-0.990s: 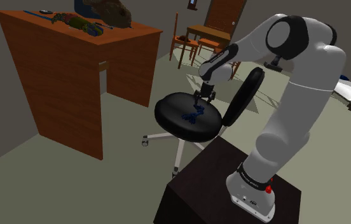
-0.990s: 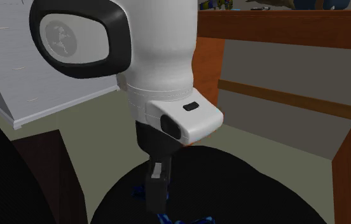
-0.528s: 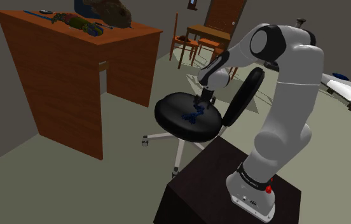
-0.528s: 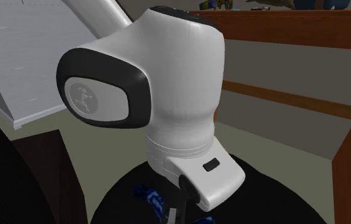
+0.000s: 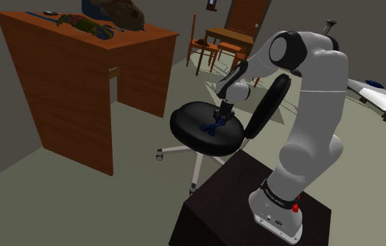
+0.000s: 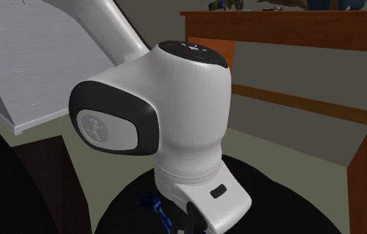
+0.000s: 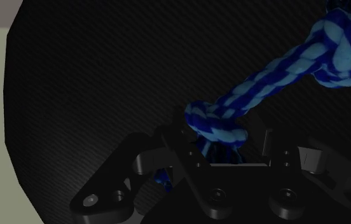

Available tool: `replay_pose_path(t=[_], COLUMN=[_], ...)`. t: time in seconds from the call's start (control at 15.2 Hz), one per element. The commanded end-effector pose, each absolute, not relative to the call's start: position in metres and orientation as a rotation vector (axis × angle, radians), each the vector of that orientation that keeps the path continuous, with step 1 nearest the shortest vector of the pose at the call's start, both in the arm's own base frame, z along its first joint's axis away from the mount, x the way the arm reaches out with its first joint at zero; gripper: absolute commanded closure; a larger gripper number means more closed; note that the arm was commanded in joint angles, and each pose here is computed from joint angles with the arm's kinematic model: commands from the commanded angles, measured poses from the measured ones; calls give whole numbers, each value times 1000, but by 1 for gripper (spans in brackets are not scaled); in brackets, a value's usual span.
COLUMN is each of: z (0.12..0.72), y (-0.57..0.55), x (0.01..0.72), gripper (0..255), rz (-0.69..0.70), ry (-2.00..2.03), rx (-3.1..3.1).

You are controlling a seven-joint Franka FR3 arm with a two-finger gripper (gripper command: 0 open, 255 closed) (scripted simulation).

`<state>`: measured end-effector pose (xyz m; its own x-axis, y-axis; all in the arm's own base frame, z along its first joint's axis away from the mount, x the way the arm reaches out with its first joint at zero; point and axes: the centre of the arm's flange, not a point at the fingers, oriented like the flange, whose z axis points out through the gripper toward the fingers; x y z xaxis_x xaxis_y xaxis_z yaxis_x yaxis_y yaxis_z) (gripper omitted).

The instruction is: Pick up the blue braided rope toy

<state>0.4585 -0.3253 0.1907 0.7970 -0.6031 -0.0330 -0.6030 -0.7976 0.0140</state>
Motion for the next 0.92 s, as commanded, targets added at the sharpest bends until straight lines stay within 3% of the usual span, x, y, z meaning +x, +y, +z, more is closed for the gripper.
replay_pose_path(t=[0.0,0.86], z=[190,221], y=[-325,-326], x=[458,459], gripper=[255,255], rz=[-56,-56], ry=[-999,-999], rx=[2975,2975])
